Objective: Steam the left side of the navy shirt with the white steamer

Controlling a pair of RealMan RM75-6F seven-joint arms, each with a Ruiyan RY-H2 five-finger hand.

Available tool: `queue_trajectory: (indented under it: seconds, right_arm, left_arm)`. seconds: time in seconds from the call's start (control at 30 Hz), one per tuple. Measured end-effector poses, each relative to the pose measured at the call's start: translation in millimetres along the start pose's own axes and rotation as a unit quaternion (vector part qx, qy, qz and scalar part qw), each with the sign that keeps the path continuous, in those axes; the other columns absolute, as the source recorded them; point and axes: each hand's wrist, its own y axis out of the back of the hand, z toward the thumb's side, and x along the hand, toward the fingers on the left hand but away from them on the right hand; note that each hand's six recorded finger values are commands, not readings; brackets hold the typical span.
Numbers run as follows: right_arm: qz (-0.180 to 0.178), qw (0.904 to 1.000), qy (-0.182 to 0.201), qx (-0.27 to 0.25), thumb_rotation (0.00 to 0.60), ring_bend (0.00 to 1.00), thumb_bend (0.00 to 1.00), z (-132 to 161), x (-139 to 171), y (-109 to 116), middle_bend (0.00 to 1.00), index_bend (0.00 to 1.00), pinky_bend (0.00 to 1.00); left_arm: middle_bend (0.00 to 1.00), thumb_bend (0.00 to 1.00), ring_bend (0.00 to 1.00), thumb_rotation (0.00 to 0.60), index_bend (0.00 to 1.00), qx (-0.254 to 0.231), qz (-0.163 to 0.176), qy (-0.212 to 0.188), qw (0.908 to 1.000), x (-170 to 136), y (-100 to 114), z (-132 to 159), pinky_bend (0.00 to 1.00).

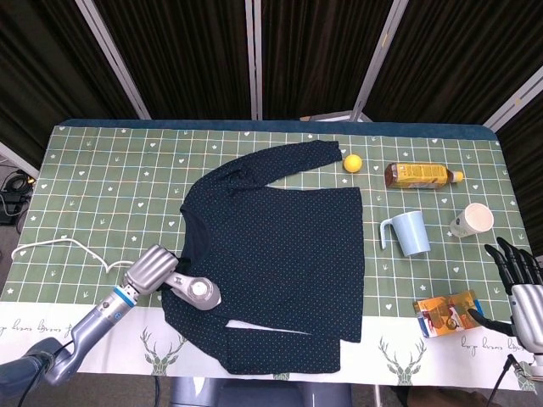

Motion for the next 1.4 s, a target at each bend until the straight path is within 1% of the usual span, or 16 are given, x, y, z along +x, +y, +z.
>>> queue_trajectory:
  seconds: [0.37,0.73,0.93,1.07,1.2,1.3,1.4]
  right_arm:
    - [-0.002,1.0000,-0.001,-0.001,0.600,0.00,0.00,-1.1,0.1,1.2,0.00,0.00,0.00]
    - [-0.002,1.0000,-0.001,-0.001,0.600,0.00,0.00,-1.2,0.3,1.6,0.00,0.00,0.00]
    - [-0.002,1.0000,-0.001,-0.001,0.600,0.00,0.00,-1.0,0.4,1.4,0.00,0.00,0.00]
    - [-0.002,1.0000,0.000,-0.001,0.600,0.00,0.00,-0.7,0.5,1.4,0.00,0.00,0.00]
    - [-0.001,1.0000,0.000,-0.001,0.600,0.00,0.00,-0.7,0.5,1.0,0.00,0.00,0.00]
    - [-0.001,1.0000,0.000,0.000,0.600,0.00,0.00,-0.6,0.6,1.0,0.00,0.00,0.00]
    - [-0.001,1.0000,0.000,0.000,0.600,0.00,0.00,-0.3,0.6,0.8,0.00,0.00,0.00]
  left_arm:
    - [0.86,0.33,0.77,0.600,0.92,-0.010,-0.004,-0.047,0.9988,-0.8,-4.3,31.3,1.00]
    - [0.86,0.33,0.77,0.600,0.92,-0.020,-0.015,-0.098,0.9949,-8.4,-9.1,66.5,1.00]
    - [0.86,0.33,0.77,0.600,0.92,-0.015,-0.018,-0.119,0.9927,-13.4,-9.5,78.2,1.00]
    - [0.86,0.33,0.77,0.600,0.92,-0.011,-0.015,-0.121,0.9925,-13.5,-7.6,78.9,1.00]
    - [0.86,0.33,0.77,0.600,0.92,-0.009,-0.009,-0.114,0.9934,-11.7,-4.0,74.6,1.00]
    - [0.86,0.33,0.77,0.600,0.92,-0.012,0.004,-0.103,0.9946,-9.3,2.5,68.8,1.00]
    - [0.86,0.33,0.77,0.600,0.92,-0.017,0.025,-0.086,0.9959,-5.2,14.5,58.6,1.00]
